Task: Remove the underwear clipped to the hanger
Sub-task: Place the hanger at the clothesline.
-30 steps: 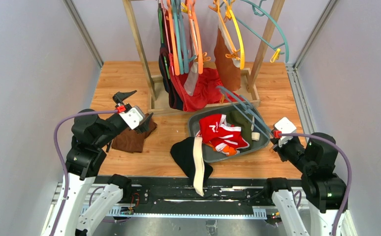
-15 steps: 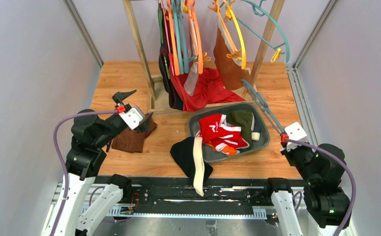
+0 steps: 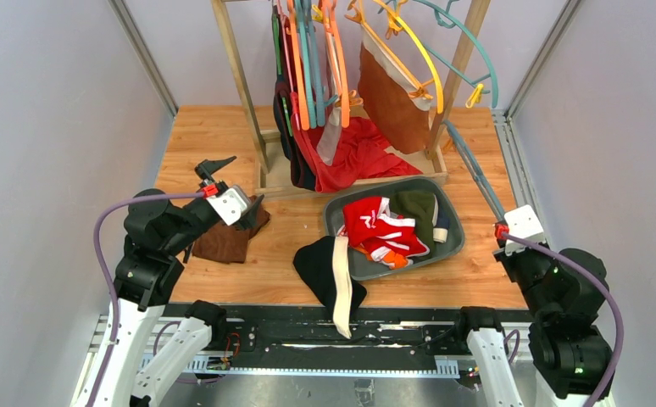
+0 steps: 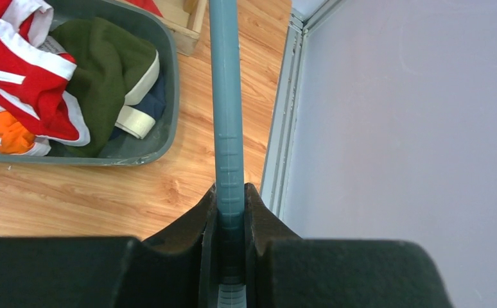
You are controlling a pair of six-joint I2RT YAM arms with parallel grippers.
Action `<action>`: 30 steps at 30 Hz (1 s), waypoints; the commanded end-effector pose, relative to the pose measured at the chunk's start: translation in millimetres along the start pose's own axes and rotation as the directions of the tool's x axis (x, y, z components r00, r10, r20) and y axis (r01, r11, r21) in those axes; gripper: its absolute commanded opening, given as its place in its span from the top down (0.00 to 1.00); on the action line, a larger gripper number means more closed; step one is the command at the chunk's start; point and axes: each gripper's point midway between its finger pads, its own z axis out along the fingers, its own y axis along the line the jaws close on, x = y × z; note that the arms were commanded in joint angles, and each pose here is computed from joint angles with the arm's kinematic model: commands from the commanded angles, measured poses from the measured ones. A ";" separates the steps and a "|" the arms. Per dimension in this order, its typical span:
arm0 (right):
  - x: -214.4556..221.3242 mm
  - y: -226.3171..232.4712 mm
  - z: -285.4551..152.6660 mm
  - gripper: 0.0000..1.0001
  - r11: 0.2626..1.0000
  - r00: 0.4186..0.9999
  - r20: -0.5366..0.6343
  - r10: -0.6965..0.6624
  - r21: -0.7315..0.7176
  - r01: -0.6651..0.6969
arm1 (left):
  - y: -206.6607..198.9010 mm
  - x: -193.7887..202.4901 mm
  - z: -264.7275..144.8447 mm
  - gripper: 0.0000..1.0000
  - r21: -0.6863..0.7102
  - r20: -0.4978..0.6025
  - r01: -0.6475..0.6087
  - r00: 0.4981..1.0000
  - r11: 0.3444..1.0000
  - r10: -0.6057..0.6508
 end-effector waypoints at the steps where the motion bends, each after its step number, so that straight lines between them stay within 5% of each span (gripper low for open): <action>1: -16.5 -23.7 4.2 0.99 0.995 1.000 0.025 0.019 0.093 -0.021 | -0.8 -5.0 0.2 0.02 0.003 0.029 -0.019 0.999 1.000 0.019; 19: -66.2 -34.7 86.8 0.99 0.992 0.990 0.068 0.125 0.003 -0.125 | -6.5 -5.0 -0.9 0.02 0.029 0.033 -0.024 0.999 0.999 0.023; 30: -75.3 -9.2 79.6 0.99 0.985 0.982 0.133 0.132 -0.129 -0.115 | -7.6 -5.9 -1.0 0.02 0.036 0.037 -0.027 0.999 0.999 0.026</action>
